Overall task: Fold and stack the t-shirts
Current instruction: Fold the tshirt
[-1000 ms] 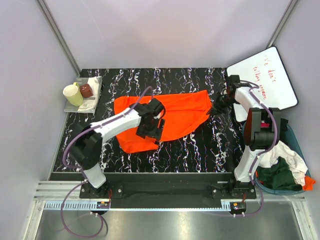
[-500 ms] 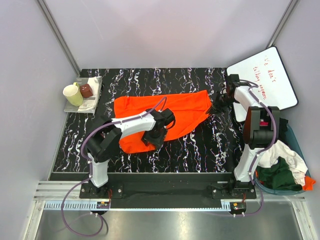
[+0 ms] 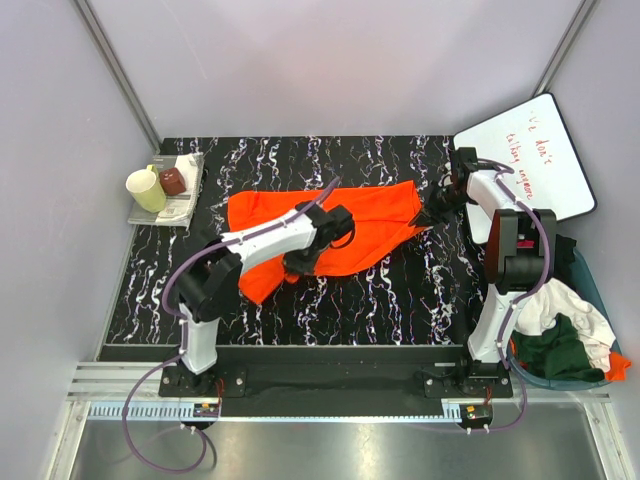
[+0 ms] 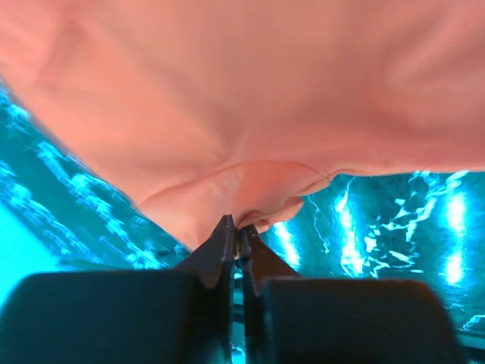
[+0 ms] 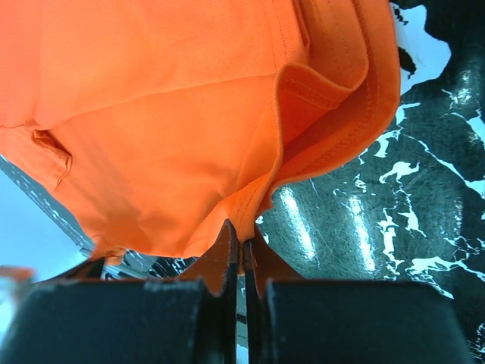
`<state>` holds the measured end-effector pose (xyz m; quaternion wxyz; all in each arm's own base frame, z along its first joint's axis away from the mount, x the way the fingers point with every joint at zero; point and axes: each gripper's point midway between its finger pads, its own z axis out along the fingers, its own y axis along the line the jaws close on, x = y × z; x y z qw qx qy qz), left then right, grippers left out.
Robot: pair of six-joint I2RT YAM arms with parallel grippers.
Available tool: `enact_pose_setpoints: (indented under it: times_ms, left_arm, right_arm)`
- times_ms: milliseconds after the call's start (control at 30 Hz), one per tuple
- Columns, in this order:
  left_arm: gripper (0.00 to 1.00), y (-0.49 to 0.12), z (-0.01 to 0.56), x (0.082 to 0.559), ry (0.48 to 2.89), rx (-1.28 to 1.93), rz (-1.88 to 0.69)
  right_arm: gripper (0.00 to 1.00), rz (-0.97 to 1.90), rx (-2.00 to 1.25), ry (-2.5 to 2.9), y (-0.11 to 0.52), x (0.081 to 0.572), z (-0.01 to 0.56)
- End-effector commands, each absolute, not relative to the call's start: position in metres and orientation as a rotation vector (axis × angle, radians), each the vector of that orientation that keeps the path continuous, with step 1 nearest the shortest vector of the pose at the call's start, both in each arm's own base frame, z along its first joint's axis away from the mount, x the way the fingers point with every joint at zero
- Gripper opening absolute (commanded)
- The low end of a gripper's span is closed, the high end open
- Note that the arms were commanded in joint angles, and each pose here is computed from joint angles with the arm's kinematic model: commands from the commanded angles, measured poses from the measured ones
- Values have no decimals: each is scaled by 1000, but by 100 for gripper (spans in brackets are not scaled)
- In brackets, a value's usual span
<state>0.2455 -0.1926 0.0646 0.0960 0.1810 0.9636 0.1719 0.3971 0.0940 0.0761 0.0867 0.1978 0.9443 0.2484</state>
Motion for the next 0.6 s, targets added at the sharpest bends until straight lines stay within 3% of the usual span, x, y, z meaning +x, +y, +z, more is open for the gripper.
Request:
enact_pose_setpoints:
  times_ms: [0, 233, 267, 333, 367, 500, 567]
  left_arm:
    - [0, -180, 113, 290, 2661, 523, 724]
    - [0, -174, 136, 352, 2484, 573, 1035]
    - [4, -170, 132, 355, 2494, 573, 1071]
    - [16, -162, 116, 363, 2550, 525, 1086]
    - [47, -158, 112, 363, 2578, 503, 1082]
    - [99, -151, 120, 352, 2606, 409, 994]
    - [99, -146, 119, 341, 2616, 363, 956]
  right_arm:
    - [0, 788, 537, 2791, 101, 405, 86]
    - [0, 806, 533, 2804, 102, 402, 82]
    - [0, 810, 534, 2805, 102, 401, 81]
    - [0, 811, 534, 2814, 103, 399, 79]
    - [0, 813, 536, 2817, 103, 397, 79]
    - [0, 815, 538, 2821, 103, 396, 77]
    - [0, 826, 534, 2825, 104, 395, 76]
